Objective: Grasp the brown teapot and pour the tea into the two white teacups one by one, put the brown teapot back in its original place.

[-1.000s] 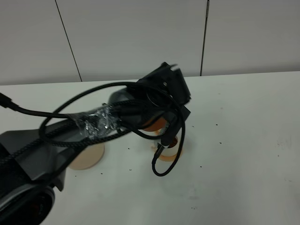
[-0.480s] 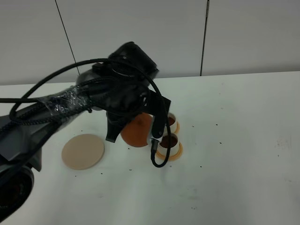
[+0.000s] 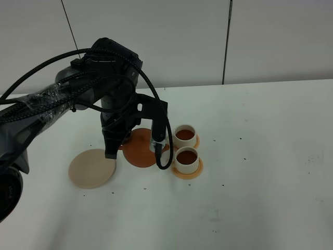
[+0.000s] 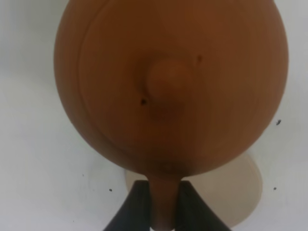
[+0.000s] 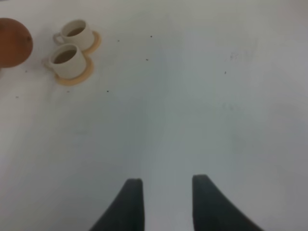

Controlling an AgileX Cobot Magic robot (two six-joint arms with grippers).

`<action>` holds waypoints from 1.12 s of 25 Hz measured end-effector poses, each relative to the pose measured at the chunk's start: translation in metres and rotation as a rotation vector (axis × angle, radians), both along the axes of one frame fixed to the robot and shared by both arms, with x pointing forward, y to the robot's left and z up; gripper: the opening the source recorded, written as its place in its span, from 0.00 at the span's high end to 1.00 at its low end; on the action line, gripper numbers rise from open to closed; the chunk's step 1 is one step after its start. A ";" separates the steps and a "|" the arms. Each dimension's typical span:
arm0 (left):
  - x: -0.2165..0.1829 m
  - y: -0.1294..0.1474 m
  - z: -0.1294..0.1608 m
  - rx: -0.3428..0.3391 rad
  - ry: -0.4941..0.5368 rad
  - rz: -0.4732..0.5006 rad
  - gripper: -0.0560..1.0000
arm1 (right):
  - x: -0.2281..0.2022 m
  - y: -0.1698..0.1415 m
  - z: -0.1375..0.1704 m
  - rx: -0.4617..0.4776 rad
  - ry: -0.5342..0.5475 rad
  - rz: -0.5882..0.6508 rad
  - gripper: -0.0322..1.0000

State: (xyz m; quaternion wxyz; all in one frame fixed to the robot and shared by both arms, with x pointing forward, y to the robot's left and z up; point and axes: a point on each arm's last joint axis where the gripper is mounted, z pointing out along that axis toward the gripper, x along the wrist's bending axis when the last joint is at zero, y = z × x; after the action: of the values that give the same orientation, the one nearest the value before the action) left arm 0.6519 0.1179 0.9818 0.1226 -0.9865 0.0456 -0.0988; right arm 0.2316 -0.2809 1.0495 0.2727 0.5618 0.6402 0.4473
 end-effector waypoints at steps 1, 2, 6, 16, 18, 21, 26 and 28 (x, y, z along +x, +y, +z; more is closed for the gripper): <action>0.001 0.000 -0.003 0.001 0.003 -0.003 0.78 | 0.000 0.000 0.000 0.000 0.000 0.000 0.74; 0.003 0.001 -0.006 0.003 0.006 -0.007 0.78 | 0.000 0.000 0.000 0.000 0.000 0.000 0.74; 0.008 0.000 -0.019 -0.002 0.003 -0.021 0.78 | 0.000 0.000 0.000 0.000 0.000 0.000 0.74; 0.015 -0.001 -0.034 -0.044 -0.005 -0.027 0.78 | 0.000 0.000 0.000 0.000 0.000 0.000 0.74; 0.017 0.004 -0.035 -0.078 0.014 -0.008 0.78 | 0.000 0.000 0.000 0.000 0.000 0.000 0.74; 0.019 0.010 -0.036 -0.116 0.033 0.017 0.78 | 0.000 0.000 0.000 0.000 0.000 0.000 0.74; 0.020 0.014 -0.036 -0.123 0.037 0.024 0.78 | 0.000 0.000 0.000 0.000 0.000 0.000 0.74; 0.020 0.014 -0.036 -0.126 0.038 0.023 0.78 | 0.000 0.000 0.000 0.000 0.000 0.000 0.74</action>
State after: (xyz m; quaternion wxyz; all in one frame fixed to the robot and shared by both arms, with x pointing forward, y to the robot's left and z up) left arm 0.6720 0.1315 0.9460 0.0602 -0.9944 0.0300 -0.0811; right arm 0.2316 -0.2809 1.0495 0.2727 0.5618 0.6402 0.4473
